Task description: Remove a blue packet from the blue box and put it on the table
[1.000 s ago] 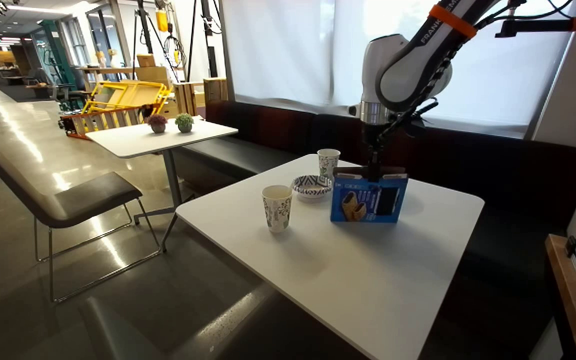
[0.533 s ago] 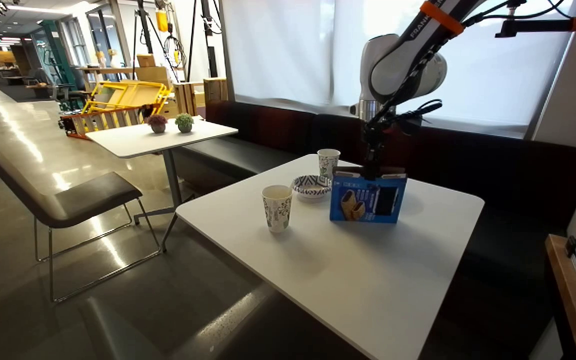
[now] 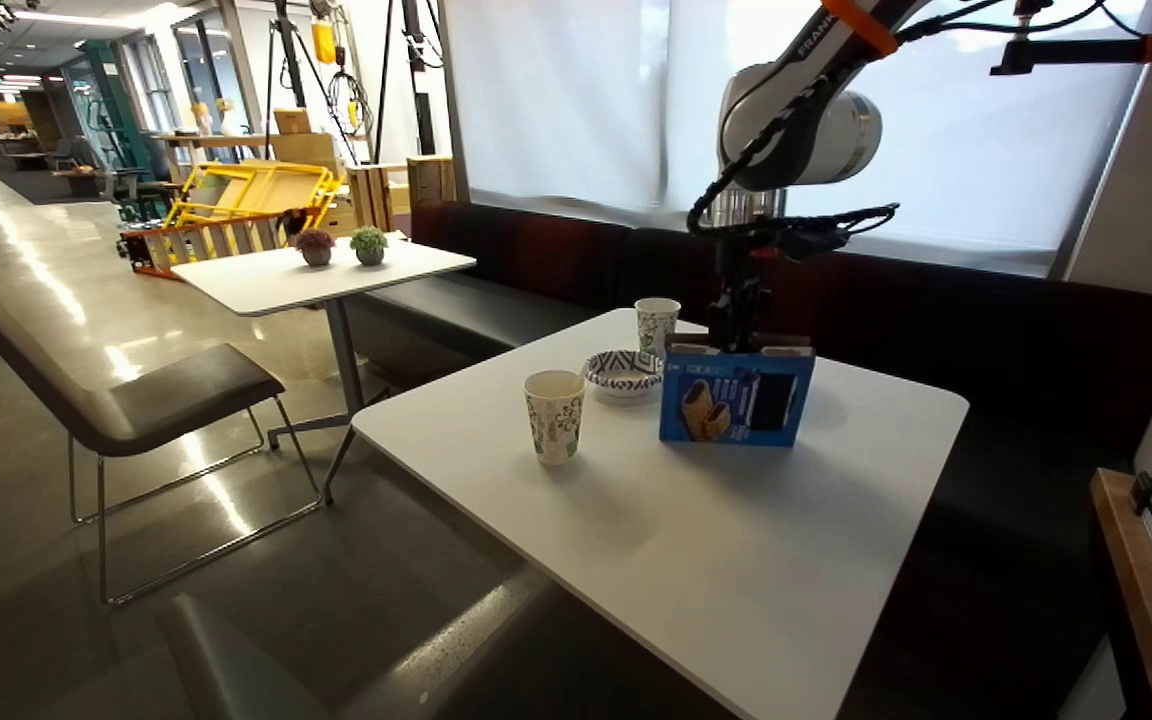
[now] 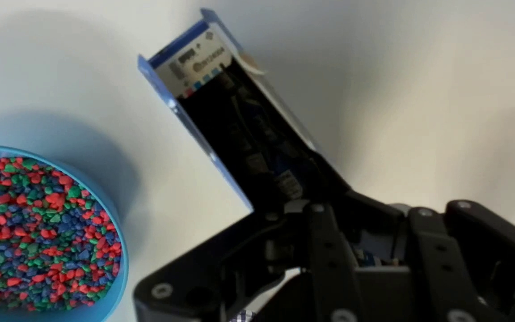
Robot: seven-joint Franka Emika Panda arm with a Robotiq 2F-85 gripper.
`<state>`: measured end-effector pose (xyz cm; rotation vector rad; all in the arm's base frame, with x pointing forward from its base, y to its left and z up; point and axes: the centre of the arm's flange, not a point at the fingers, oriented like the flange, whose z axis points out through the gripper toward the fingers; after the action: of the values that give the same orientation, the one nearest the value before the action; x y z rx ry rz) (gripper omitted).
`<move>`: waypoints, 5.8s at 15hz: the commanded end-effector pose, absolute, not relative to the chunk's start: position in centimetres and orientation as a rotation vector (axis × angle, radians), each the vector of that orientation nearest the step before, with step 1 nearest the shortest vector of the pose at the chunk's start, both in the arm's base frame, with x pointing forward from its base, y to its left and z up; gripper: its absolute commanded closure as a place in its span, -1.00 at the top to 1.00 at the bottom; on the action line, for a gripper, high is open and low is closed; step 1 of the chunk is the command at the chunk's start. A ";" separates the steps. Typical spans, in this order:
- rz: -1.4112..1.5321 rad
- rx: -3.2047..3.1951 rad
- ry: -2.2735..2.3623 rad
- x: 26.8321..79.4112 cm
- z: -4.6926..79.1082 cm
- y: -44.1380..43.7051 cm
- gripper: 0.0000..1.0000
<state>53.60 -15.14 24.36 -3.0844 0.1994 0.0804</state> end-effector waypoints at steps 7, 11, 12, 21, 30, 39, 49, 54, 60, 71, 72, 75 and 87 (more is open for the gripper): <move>-0.031 -2.941 0.626 54.4 23.3 -16.2 -0.98; -0.099 -2.922 0.699 54.5 23.4 -16.7 -0.67; -0.103 -2.921 0.707 54.5 23.4 -16.7 -0.56; -0.122 -2.926 0.741 54.4 23.1 -16.8 -1.00; -0.190 -2.966 0.755 53.6 22.3 -17.0 -1.00; -0.145 -2.841 1.205 52.1 22.4 -17.1 -1.00; -0.173 -3.020 0.543 51.5 23.2 -15.0 -1.00; -0.162 -3.090 0.134 51.7 21.7 -15.8 -0.88; -0.233 -3.114 -0.154 51.5 21.5 -15.7 0.16; -0.336 -3.041 -0.345 49.8 21.2 -14.2 1.00; -0.347 -3.028 -0.340 49.6 21.0 -14.4 1.00; -0.374 -2.984 -0.306 49.4 21.4 -14.5 1.00; -0.444 -2.942 -0.220 50.8 22.1 -14.5 1.00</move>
<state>50.76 -14.52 22.09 -2.9421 -0.2203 -0.4437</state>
